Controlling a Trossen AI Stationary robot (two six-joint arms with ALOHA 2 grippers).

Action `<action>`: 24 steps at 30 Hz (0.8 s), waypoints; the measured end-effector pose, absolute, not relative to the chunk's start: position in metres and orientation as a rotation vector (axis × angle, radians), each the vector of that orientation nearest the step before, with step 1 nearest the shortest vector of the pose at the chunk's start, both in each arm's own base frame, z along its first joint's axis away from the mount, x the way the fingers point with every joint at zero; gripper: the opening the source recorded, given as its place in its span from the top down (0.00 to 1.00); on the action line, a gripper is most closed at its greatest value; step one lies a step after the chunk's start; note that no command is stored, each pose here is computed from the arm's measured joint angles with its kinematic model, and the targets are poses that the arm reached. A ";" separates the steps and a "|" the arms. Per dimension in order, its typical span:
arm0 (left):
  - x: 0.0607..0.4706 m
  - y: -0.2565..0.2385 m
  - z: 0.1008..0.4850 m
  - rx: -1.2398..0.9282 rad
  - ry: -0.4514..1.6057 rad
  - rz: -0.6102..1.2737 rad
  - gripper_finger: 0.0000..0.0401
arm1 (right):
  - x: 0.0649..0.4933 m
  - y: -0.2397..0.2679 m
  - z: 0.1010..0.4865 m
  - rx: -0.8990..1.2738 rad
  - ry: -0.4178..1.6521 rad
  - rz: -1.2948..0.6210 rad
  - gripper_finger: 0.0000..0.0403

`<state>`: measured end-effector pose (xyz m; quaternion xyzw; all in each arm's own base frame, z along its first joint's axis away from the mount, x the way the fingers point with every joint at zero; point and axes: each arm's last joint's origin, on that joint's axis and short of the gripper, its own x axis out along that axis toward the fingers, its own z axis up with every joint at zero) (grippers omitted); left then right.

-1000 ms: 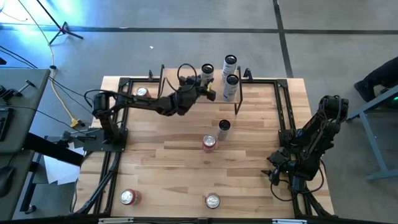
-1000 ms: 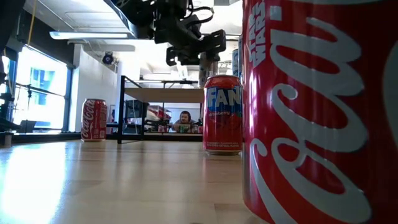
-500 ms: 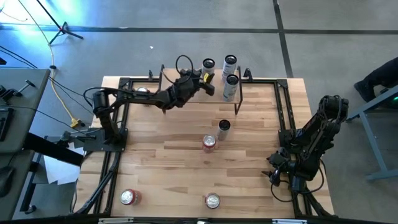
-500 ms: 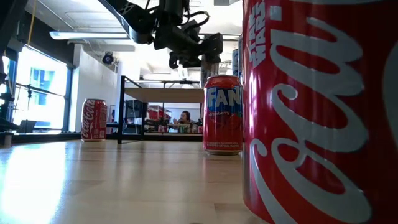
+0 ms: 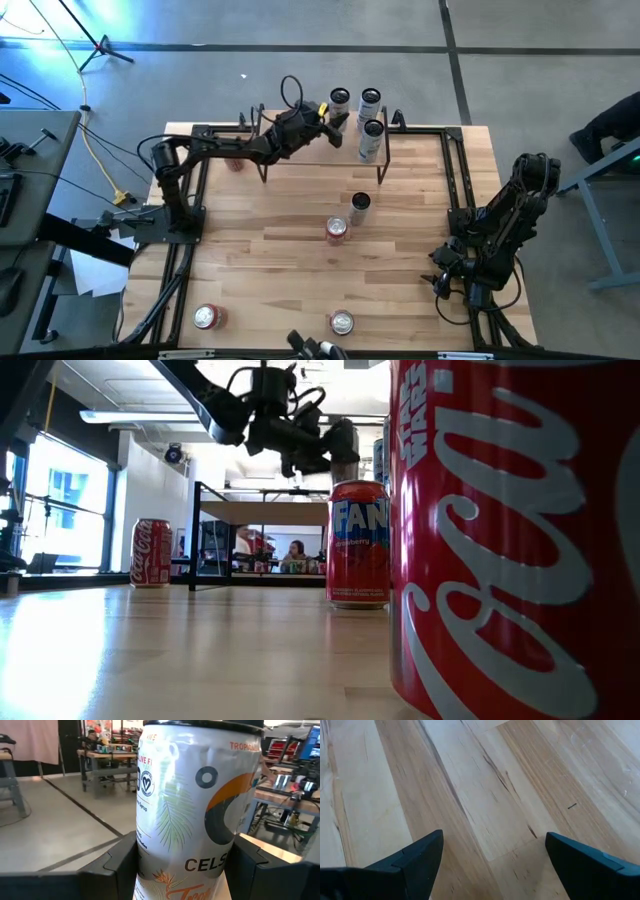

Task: Place canned beverage on shelf
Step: Put the left white yellow soda can on the shelf

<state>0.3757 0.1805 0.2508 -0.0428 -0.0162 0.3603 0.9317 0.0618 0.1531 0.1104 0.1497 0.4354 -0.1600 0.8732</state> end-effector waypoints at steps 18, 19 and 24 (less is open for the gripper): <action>0.370 0.197 0.249 -0.071 -0.046 0.715 0.52 | 0.062 0.153 0.110 0.312 0.908 -0.335 0.16; 0.370 0.197 0.248 -0.072 -0.042 0.710 0.52 | 0.062 0.153 0.110 0.312 0.908 -0.335 0.16; 0.369 0.199 0.247 -0.077 -0.034 0.705 0.52 | 0.062 0.153 0.110 0.312 0.908 -0.335 0.16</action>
